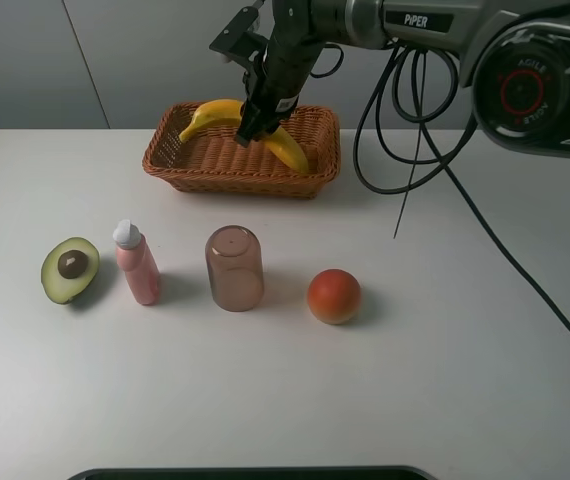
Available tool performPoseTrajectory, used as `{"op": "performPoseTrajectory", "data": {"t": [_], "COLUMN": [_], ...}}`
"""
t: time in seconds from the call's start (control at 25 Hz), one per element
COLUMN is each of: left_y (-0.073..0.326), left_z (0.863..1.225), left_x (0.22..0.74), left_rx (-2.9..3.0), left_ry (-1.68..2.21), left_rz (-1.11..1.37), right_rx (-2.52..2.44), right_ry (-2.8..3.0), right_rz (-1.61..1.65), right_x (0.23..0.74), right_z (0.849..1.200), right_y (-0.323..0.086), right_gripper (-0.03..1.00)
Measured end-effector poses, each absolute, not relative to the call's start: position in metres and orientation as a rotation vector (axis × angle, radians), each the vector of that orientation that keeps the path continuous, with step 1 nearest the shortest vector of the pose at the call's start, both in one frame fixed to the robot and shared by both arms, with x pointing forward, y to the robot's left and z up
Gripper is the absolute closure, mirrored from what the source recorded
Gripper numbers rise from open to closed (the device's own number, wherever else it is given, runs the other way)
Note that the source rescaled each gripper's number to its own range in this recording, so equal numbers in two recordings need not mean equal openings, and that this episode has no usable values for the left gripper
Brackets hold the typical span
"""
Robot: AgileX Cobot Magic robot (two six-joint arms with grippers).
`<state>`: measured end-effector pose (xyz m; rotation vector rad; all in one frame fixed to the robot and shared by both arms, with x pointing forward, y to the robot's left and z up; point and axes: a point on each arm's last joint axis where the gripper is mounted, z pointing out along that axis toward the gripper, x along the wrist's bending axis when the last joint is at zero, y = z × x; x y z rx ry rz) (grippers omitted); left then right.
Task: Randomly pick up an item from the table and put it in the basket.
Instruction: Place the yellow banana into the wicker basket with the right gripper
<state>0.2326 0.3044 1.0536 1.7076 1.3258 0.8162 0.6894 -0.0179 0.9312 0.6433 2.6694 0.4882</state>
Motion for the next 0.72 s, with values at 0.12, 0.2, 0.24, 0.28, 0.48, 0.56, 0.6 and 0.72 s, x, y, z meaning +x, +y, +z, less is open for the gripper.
{"op": "performPoseTrajectory", "data": {"t": [0.12, 0.2, 0.24, 0.28, 0.48, 0.56, 0.6, 0.72], "left_y": [0.3044, 0.3044, 0.3044, 0.3044, 0.3044, 0.3044, 0.3044, 0.3044], "left_z": [1.0536, 1.0536, 1.0536, 1.0536, 1.0536, 1.0536, 1.0536, 1.0536], "left_x": [0.2326, 0.2326, 0.2326, 0.2326, 0.2326, 0.2326, 0.2326, 0.2326], "left_rx": [1.708, 1.708, 1.708, 1.708, 1.708, 1.708, 1.708, 1.708], "left_ry": [1.326, 1.326, 1.326, 1.326, 1.326, 1.326, 1.326, 1.326], "left_rz": [0.816, 0.816, 0.816, 0.816, 0.816, 0.816, 0.816, 0.816], "right_rx": [0.642, 0.641, 0.637, 0.636, 0.635, 0.635, 0.635, 0.635], "right_ry": [2.666, 2.661, 2.656, 2.651, 2.646, 2.646, 2.646, 2.646], "right_rz": [0.492, 0.498, 0.503, 0.507, 0.513, 0.513, 0.513, 0.513], "right_x": [0.6897, 0.6901, 0.6905, 0.6909, 0.6913, 0.6913, 0.6913, 0.6913], "right_z": [0.9314, 0.9317, 0.932, 0.9322, 0.9325, 0.9325, 0.9325, 0.9325], "right_y": [-0.0177, -0.0175, -0.0172, -0.017, -0.0167, -0.0167, -0.0167, -0.0167], "right_gripper": [0.87, 0.52, 0.25, 0.09, -0.03, -0.03, -0.03, -0.03]}}
